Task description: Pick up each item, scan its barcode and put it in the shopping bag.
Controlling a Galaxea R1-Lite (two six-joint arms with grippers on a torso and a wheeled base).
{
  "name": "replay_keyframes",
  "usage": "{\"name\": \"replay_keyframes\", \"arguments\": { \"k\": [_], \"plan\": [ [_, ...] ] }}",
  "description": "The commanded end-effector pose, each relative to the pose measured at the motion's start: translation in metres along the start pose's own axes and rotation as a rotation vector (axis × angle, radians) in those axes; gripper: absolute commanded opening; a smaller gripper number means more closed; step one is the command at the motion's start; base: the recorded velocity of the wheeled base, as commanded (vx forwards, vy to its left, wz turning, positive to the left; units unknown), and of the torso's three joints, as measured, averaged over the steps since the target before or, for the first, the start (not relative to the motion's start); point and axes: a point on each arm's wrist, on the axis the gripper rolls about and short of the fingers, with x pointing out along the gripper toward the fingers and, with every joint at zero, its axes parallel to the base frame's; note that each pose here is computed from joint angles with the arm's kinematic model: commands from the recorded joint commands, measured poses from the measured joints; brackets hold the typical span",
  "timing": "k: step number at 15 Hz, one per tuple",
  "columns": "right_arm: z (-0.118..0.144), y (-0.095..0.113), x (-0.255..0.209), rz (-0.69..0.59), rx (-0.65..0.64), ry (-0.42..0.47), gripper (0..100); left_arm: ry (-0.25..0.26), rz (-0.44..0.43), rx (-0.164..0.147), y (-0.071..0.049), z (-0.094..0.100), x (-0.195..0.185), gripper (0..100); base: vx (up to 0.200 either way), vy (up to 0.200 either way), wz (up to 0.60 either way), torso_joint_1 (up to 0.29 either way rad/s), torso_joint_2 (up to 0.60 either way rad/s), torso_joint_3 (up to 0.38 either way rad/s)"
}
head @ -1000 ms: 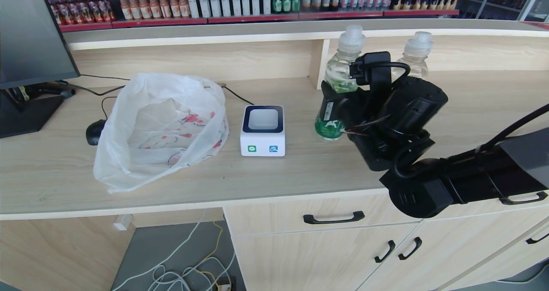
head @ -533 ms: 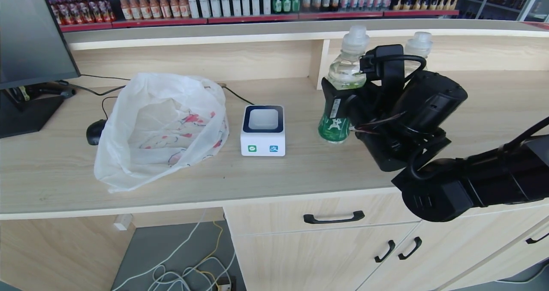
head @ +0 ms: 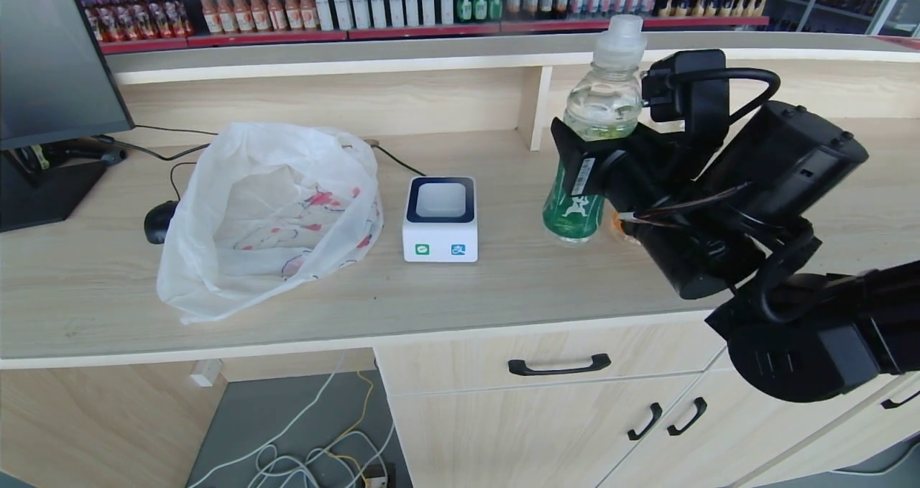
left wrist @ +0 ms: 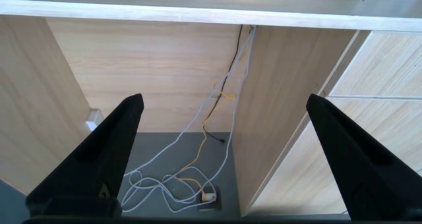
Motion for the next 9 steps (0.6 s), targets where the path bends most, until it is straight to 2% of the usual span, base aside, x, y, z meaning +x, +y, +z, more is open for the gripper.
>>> {"name": "replay_keyframes", "arguments": {
  "k": [1, 5, 9],
  "plan": [
    [0.022, 0.002, -0.015, 0.026, 0.028, -0.036, 0, 0.001, 0.0, 0.0, 0.0, 0.0, 0.0, 100, 0.0, 0.0, 0.0, 0.0, 0.0, 0.0],
    [0.032, -0.005, -0.037, 0.04, 0.024, -0.027, 0, 0.001, 0.0, 0.0, 0.0, 0.0, 0.0, 100, 0.0, 0.0, 0.0, 0.0, 0.0, 0.0],
    [0.042, 0.002, -0.06, 0.094, 0.042, -0.025, 0, 0.001, 0.0, 0.0, 0.0, 0.0, 0.0, 100, 0.0, 0.0, 0.0, 0.0, 0.0, 0.0]
  ]
}}
